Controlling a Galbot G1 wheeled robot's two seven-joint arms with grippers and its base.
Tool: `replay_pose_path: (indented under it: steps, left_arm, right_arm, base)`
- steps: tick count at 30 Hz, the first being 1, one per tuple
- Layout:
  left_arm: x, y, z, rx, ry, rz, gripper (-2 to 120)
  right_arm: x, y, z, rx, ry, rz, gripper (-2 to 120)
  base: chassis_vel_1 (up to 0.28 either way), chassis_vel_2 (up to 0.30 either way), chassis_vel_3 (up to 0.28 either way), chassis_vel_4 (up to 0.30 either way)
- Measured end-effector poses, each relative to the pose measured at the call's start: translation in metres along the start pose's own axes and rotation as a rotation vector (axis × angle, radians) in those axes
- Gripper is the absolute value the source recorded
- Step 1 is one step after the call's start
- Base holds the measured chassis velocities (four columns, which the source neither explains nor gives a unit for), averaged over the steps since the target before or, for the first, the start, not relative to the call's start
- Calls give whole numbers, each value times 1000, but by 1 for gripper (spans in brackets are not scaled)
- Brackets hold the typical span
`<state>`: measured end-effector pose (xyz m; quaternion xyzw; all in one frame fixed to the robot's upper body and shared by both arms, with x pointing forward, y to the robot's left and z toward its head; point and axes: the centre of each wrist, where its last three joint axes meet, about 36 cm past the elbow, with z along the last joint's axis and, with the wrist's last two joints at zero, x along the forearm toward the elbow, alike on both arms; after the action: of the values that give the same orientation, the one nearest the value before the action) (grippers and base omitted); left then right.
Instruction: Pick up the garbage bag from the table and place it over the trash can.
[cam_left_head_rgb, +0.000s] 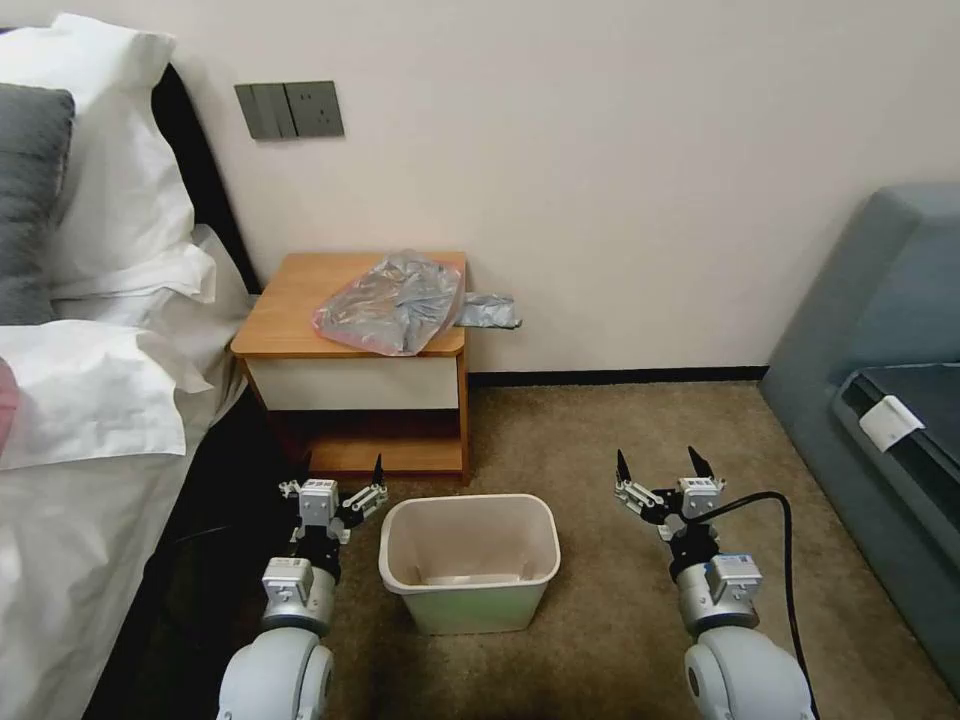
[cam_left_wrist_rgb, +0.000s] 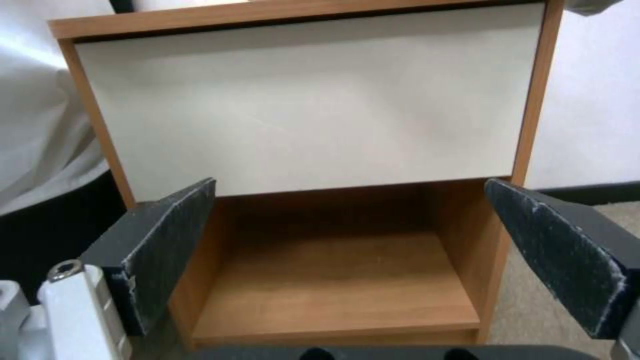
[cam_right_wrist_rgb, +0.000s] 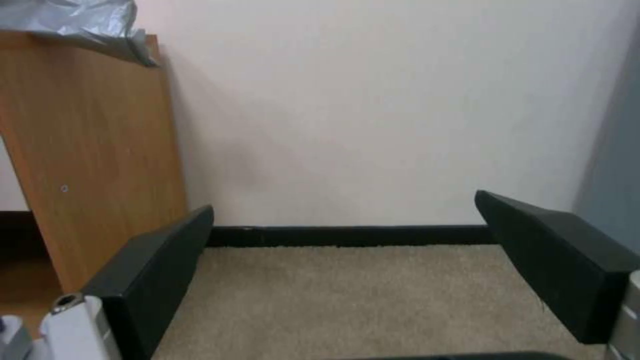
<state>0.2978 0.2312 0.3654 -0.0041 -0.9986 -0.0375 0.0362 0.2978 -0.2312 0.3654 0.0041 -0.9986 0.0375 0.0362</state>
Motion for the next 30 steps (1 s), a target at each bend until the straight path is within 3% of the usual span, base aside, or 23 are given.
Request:
replay_pose_path:
  steps: [30]
  left_arm:
    - [0, 0, 0, 0, 0, 0, 100]
  right_arm:
    - [0, 0, 0, 0, 0, 0, 100]
  base:
    - [0, 0, 0, 0]
